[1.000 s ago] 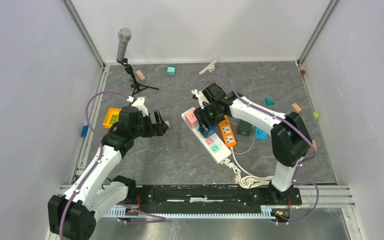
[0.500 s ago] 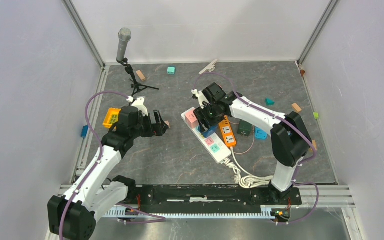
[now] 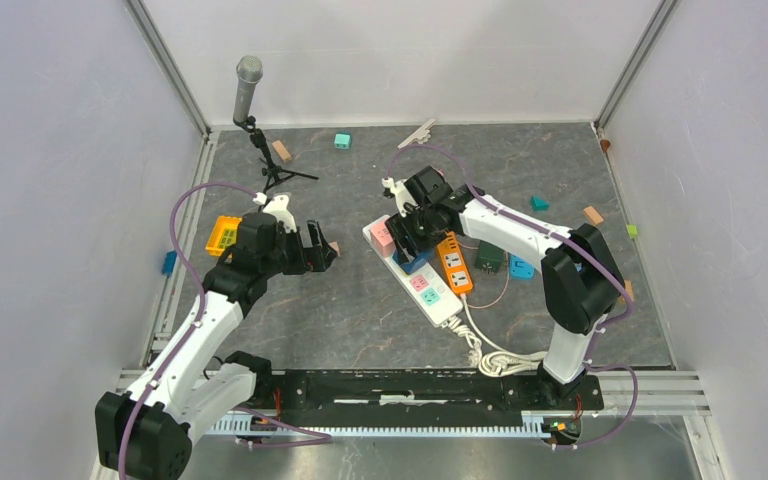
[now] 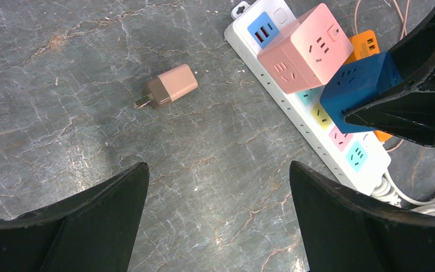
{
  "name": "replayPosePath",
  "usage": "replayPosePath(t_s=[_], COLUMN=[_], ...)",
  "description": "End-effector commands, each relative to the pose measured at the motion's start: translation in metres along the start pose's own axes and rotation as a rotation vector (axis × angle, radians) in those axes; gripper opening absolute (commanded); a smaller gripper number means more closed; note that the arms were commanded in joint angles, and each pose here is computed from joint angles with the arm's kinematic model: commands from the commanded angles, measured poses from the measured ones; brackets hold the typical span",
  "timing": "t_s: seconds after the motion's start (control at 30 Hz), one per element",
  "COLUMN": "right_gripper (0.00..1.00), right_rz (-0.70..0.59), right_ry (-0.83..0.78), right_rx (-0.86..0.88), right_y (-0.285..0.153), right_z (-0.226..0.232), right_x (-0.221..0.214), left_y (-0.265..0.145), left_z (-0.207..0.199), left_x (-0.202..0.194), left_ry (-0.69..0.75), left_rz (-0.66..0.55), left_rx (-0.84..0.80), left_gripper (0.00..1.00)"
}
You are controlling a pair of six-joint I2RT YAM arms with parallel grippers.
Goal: Insert the plug
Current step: Insert the plug into the socket.
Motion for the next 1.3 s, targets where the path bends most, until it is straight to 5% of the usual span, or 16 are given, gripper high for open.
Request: replayPosePath(t_s=[0.0, 0.73, 1.27], right_gripper=[0.0, 0.0, 0.0], right_rz=[0.04, 0.024, 0.053], right_ry=[-0.012, -0.031, -0.103], right_rx=[-0.064, -0.047, -0.281], right_y=[-0.003, -0.011, -0.009], right_z=[-0.003, 0.007, 0.028], right_x=[-0.006, 0.001, -0.005], left_y=[-0.005, -0.005, -0.005], left_z=[-0.004, -0.004, -0.004], left_x=[0.013, 0.012, 0.012], left_ry=[0.053, 0.052, 0.053], left_rz=[-0.063, -0.059, -0.057], left_rx=[-0.016, -0.017, -0.018], left_gripper=[1.0, 1.0, 1.0])
Point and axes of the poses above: each gripper's point midway between its finger pads, its own y axis out along the fingers, its own z axis along the line the jaws close on, x = y × z, the point moved 9 cm from there along -y, back along the fingers, and after that the axes turned 9 degrees about -y, right-handed, at the moved point
